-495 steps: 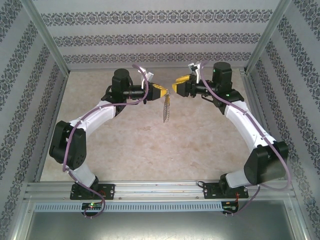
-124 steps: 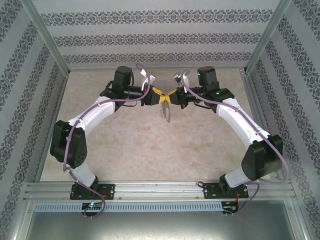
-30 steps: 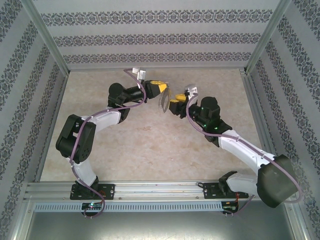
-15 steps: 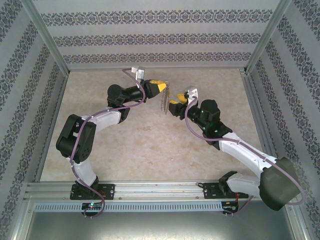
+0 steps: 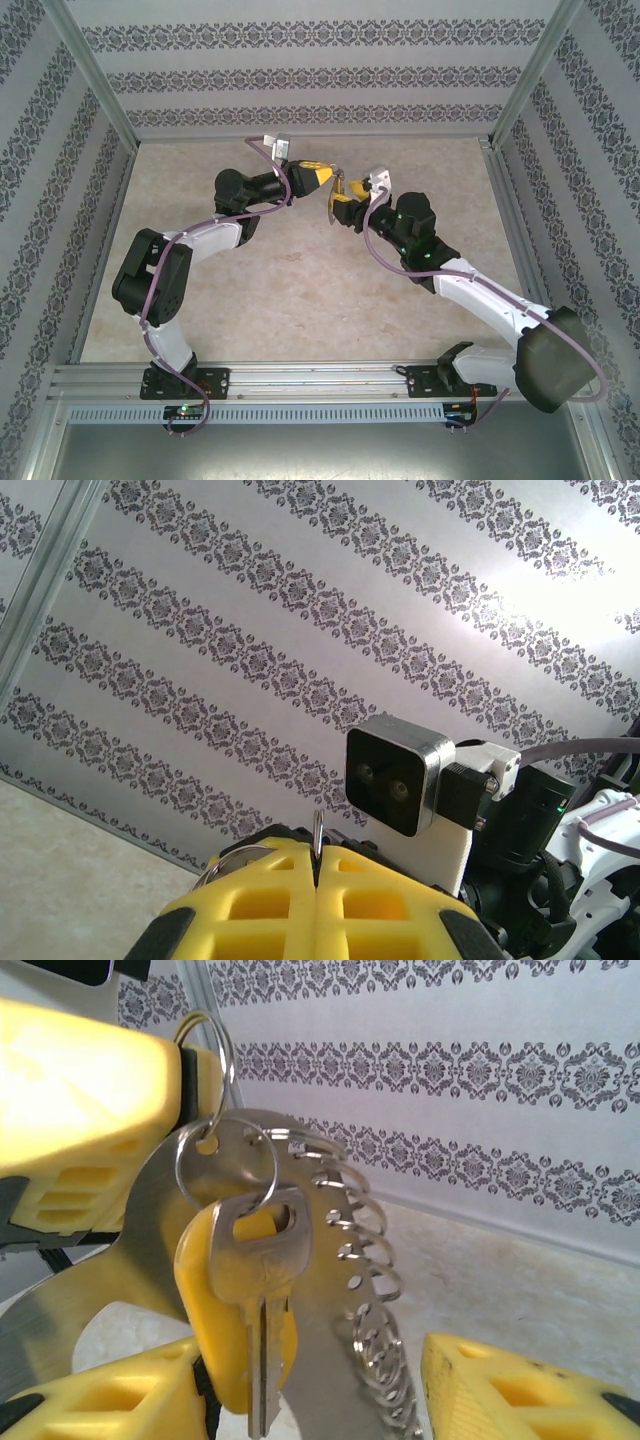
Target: Put the keys on the keyring
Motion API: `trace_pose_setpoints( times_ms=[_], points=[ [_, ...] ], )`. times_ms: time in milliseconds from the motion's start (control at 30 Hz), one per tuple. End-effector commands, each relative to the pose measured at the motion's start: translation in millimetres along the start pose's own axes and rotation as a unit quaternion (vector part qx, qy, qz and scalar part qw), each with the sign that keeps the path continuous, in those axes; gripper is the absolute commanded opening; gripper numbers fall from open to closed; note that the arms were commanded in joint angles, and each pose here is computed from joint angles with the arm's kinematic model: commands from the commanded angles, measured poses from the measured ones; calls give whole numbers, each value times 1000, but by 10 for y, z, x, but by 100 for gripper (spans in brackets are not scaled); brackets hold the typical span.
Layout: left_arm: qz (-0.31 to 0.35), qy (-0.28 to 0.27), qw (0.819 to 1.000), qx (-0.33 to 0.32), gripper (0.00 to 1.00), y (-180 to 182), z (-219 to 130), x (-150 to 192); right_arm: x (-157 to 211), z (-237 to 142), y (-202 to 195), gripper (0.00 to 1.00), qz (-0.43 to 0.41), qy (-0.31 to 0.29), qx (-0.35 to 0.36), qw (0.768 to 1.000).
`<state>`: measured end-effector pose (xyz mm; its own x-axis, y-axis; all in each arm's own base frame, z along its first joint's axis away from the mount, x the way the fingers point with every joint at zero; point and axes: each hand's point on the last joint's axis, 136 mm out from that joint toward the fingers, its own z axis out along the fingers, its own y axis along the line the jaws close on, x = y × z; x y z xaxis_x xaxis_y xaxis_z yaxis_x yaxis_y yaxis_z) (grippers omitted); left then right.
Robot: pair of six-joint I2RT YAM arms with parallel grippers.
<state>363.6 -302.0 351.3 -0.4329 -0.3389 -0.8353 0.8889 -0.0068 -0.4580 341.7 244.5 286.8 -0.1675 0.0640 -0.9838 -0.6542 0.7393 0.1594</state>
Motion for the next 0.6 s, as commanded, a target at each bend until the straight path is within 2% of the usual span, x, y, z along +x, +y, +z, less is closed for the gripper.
trace_pose_setpoints(
  times_ms=[0, 300, 400, 467, 567],
  points=[
    [28, -7, 999, 31, 0, -185, 25, -40, -236, 26, 22, 52, -23, -29, 5, 999],
    [28, -5, 999, 33, 0, -184, 31, -46, -265, -5, -29, 44, -37, -31, 23, 999],
    [28, -6, 999, 33, 0, -186, 31, -50, -267, -11, -26, 37, -40, -31, 23, 998],
    [27, -4, 999, 33, 0, -180, 29, -39, -290, -17, -18, 38, -41, -34, 21, 998],
    [27, -4, 999, 33, 0, -183, 27, -35, -322, -28, -6, 46, -43, -38, 19, 998]
  ],
)
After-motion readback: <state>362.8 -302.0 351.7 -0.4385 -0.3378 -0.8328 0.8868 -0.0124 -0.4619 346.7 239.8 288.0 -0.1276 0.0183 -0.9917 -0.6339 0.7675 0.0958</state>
